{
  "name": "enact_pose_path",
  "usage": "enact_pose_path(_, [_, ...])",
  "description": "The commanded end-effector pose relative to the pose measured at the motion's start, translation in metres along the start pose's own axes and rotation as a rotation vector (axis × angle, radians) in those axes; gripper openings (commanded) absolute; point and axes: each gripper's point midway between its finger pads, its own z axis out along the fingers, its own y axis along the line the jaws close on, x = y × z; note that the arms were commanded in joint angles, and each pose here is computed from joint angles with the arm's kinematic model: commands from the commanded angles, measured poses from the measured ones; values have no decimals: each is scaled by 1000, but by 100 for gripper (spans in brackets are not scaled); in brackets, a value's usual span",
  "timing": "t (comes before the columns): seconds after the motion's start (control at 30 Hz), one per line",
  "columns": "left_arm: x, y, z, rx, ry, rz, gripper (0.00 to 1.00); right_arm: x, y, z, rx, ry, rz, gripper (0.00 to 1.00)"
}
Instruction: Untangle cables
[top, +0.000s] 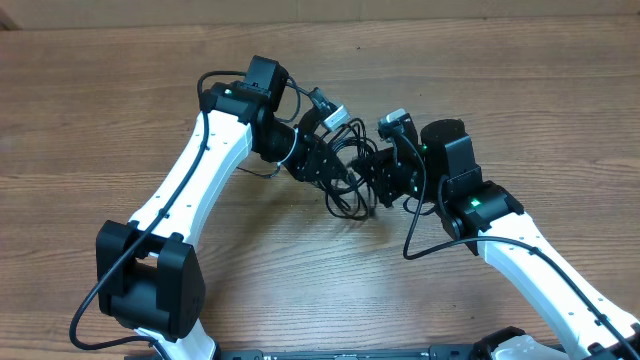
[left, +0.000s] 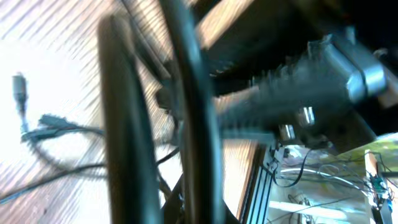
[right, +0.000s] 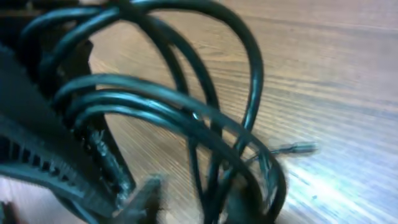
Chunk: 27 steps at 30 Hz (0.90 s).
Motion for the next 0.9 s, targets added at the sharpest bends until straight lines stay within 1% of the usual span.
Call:
enact_pose_path(0.0, [-14,-20,-6,59,-57,94,4,-5,-5,-2,31,-19,15,68])
enact_pose_path(0.03, [-15,-17,-6,49,-58,77,4,-6,-5,-3,30,-21,22,81])
enact_pose_path(0.07, [-15,-14,-7,33,-57,51,4,-7,-4,-4,29,-26,41,88])
enact_pose_path(0.1, [-15,-10,-8,17,-57,22,4,-9,-3,-7,28,-33,53,90])
enact_pose_path(0.13, [-17,-1,-10,-23,-61,-42,4,-14,2,-14,24,-53,56,97])
enact_pose_path(0.17, [-19,5,-12,-46,-69,-83,4,-17,6,-21,21,-67,49,100])
enact_pose_path(0.2, [-23,10,-14,-63,-89,-142,4,-22,12,-31,17,-91,42,100])
enact_pose_path(0.27, [-30,14,-17,-71,-121,-195,4,-28,18,-45,12,-121,68,100])
enact_pose_path(0.3, [-37,20,-20,-85,-150,-257,4,-31,25,-57,2,-143,125,100])
enact_pose_path(0.37, [-41,27,-23,-108,-173,-343,4,-30,29,-66,-6,-147,197,100])
enact_pose_path(0.4, [-41,31,-24,-123,-183,-406,4,-28,30,-68,-6,-139,232,100])
enact_pose_path(0.47, [-42,33,-25,-128,-194,-486,4,-23,33,-70,-22,-119,310,100])
enact_pose_path(0.5, [-43,33,-25,-126,-199,-505,4,-21,42,-69,-73,-97,383,100])
enact_pose_path(0.53, [-44,33,-25,-124,-202,-500,4,-15,58,-70,-167,-44,448,100])
enact_pose_path(0.6, [-45,33,-25,-125,-202,-484,4,-12,74,-73,-252,-3,449,100])
enact_pose_path(0.63, [-45,33,-25,-126,-201,-474,4,-13,72,-73,-246,-12,447,93])
enact_pose_path(0.67, [-45,33,-25,-127,-200,-465,4,-16,68,-72,-225,-25,463,77])
enact_pose_path(0.7, [-45,32,-25,-122,-201,-457,4,-16,59,-69,-177,-34,553,67])
enact_pose_path(0.73, [-46,30,-25,-111,-202,-440,4,-12,48,-65,-121,-27,709,68])
enact_pose_path(0.77, [-48,27,-25,-92,-204,-411,4,-8,41,-63,-88,-19,814,71])
enact_pose_path(0.8, [-51,19,-24,-47,-208,-361,4,2,31,-56,-31,5,999,68])
enact_pose_path(0.87, [-55,8,-25,14,-214,-301,4,5,24,-47,-8,19,1111,59])
